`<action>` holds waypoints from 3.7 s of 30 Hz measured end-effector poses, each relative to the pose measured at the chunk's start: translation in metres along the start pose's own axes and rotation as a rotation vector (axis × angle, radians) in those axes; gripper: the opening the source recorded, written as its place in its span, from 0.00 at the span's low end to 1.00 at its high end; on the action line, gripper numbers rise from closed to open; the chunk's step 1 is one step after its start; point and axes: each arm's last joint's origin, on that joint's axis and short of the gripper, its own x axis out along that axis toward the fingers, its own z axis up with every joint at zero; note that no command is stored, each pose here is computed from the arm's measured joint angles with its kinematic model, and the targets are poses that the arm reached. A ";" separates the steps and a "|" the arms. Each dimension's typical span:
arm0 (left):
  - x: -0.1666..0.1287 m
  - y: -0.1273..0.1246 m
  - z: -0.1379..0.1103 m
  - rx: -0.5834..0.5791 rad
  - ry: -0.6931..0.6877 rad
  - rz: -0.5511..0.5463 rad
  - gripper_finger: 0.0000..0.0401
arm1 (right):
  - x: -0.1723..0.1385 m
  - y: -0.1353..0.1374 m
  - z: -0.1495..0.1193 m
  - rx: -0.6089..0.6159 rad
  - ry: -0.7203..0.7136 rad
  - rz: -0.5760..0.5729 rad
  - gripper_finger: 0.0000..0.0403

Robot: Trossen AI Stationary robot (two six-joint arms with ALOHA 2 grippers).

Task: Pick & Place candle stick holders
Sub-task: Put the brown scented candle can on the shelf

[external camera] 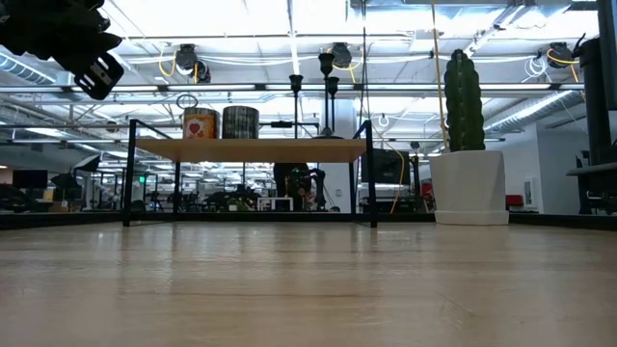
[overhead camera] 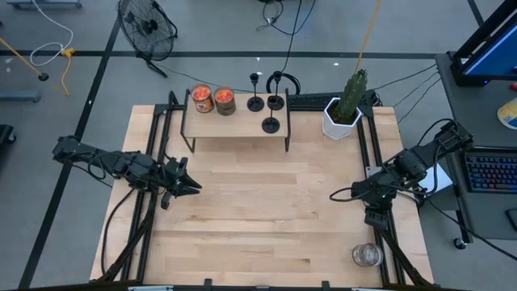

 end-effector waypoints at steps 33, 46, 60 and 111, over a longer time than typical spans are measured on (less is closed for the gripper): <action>0.000 0.000 0.000 -0.008 0.000 0.000 0.22 | 0.100 0.003 -0.029 -0.179 0.011 -0.228 0.61; 0.000 0.000 0.000 -0.002 0.001 0.000 0.22 | 0.122 0.006 -0.028 -0.193 0.038 -0.306 0.61; 0.000 0.001 -0.001 0.006 0.016 0.005 0.22 | 0.144 0.005 -0.022 -0.221 0.044 -0.411 0.61; 0.000 0.001 -0.002 -0.067 0.024 0.009 0.22 | 0.126 0.008 -0.011 -0.021 -0.079 -0.126 0.00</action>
